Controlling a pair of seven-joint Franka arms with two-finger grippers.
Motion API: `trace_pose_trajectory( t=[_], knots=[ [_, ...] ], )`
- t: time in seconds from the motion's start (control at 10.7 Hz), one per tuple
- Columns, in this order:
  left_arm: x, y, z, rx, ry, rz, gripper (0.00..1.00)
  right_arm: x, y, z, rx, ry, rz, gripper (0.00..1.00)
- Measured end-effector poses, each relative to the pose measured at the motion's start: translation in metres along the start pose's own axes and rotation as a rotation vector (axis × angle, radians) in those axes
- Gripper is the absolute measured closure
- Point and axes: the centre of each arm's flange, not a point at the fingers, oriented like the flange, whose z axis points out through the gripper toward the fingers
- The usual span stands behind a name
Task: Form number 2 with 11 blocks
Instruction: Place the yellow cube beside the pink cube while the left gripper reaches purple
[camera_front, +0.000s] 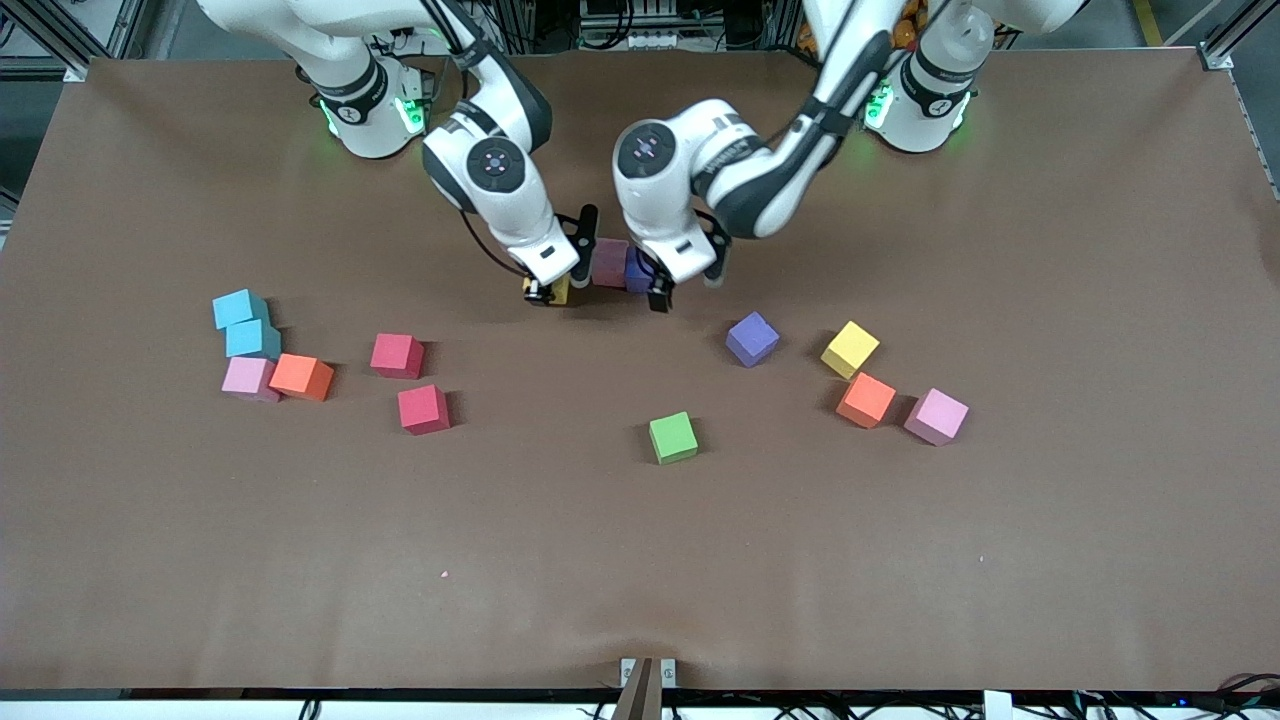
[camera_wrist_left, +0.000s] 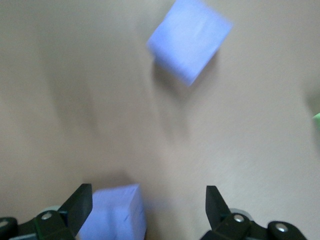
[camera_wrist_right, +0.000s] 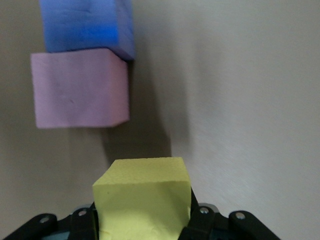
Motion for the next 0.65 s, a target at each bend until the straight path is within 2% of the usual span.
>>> trace_pose_trajectory(
  t=[0.37, 0.65],
  knots=[
    [0.102, 0.048, 0.007, 0.020, -0.026, 0.280, 0.00, 0.008, -0.017, 0.013, 0.015, -0.007, -0.034, 0.41],
    [0.127, 0.048, 0.026, 0.050, -0.056, 0.398, 0.00, 0.014, -0.027, 0.016, 0.021, -0.006, -0.053, 0.41]
  ],
)
